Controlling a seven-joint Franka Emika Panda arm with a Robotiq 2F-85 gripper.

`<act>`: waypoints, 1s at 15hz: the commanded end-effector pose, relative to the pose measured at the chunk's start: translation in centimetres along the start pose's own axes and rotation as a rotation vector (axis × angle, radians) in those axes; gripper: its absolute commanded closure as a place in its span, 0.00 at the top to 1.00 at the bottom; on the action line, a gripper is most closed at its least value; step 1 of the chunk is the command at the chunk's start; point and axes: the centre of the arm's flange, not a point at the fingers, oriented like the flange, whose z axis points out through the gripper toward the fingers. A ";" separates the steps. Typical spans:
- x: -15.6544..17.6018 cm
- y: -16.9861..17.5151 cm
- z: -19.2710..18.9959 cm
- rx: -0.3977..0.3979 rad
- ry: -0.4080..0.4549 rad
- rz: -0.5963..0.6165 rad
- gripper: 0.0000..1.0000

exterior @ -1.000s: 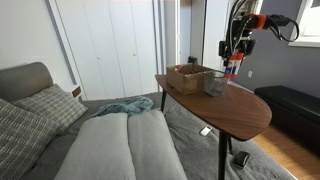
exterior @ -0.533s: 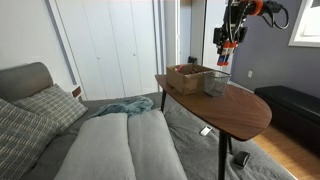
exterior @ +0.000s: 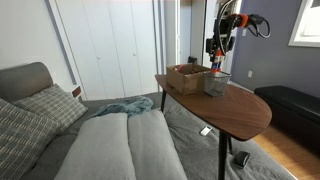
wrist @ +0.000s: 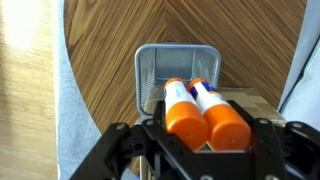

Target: Pick up the glue stick to the right and move it close to the glue stick on the left, pick up both glue sticks together and put them in the gray pen holder

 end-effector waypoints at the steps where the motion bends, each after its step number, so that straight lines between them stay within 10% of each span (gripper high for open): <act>1: 2.2 1.0 1.1 -0.004 0.006 -0.031 0.37; 15: 1.2 1.7 4.4 0.035 -0.054 -0.013 0.37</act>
